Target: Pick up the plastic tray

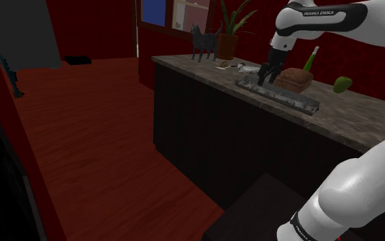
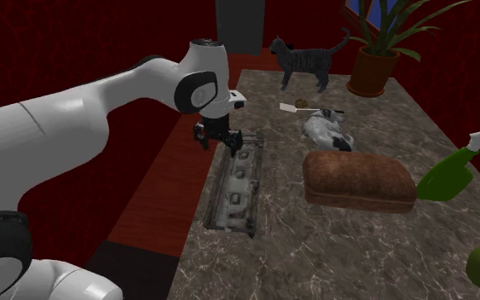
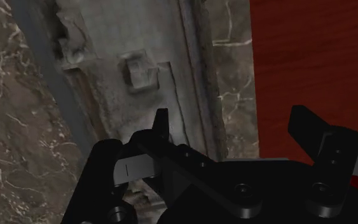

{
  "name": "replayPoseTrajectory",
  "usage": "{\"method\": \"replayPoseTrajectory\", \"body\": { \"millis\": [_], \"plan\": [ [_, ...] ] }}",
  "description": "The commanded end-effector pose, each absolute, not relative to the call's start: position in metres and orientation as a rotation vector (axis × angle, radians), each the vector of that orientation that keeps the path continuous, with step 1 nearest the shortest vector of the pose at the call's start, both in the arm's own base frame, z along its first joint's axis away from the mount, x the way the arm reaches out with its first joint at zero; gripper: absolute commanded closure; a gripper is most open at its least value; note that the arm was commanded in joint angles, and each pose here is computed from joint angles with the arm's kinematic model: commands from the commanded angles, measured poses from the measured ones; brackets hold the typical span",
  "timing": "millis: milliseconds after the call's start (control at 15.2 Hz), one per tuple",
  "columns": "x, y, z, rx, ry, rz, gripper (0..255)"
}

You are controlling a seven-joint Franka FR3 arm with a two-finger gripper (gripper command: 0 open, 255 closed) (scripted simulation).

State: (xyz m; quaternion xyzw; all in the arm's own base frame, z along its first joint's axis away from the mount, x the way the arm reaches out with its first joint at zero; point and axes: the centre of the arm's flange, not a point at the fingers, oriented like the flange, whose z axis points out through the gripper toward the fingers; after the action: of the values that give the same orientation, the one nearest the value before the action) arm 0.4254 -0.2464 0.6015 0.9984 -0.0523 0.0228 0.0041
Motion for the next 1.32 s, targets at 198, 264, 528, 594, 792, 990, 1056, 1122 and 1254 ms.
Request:
{"method": "replayPoseTrajectory", "body": {
  "millis": [198, 264, 528, 594, 792, 990, 1056, 1122, 1254],
  "plan": [
    [0.452, -0.304, 0.606, 3.126, -0.147, 0.061, 0],
    [0.457, -0.316, 0.607, 3.125, -0.144, 0.058, 0],
    [0.48, -0.363, 0.612, 3.124, -0.133, 0.05, 0],
    [0.486, -0.375, 0.613, 3.123, -0.13, 0.048, 0],
    [0.487, -0.377, 0.603, 3.123, -0.13, 0.048, 0],
    [0.487, -0.377, 0.587, 3.123, -0.13, 0.048, 0],
    [0.487, -0.377, 0.582, 3.123, -0.13, 0.048, 0],
    [0.487, -0.377, 0.573, 3.123, -0.13, 0.048, 0],
    [0.487, -0.377, 0.573, 3.123, -0.13, 0.048, 0]
  ]
}}
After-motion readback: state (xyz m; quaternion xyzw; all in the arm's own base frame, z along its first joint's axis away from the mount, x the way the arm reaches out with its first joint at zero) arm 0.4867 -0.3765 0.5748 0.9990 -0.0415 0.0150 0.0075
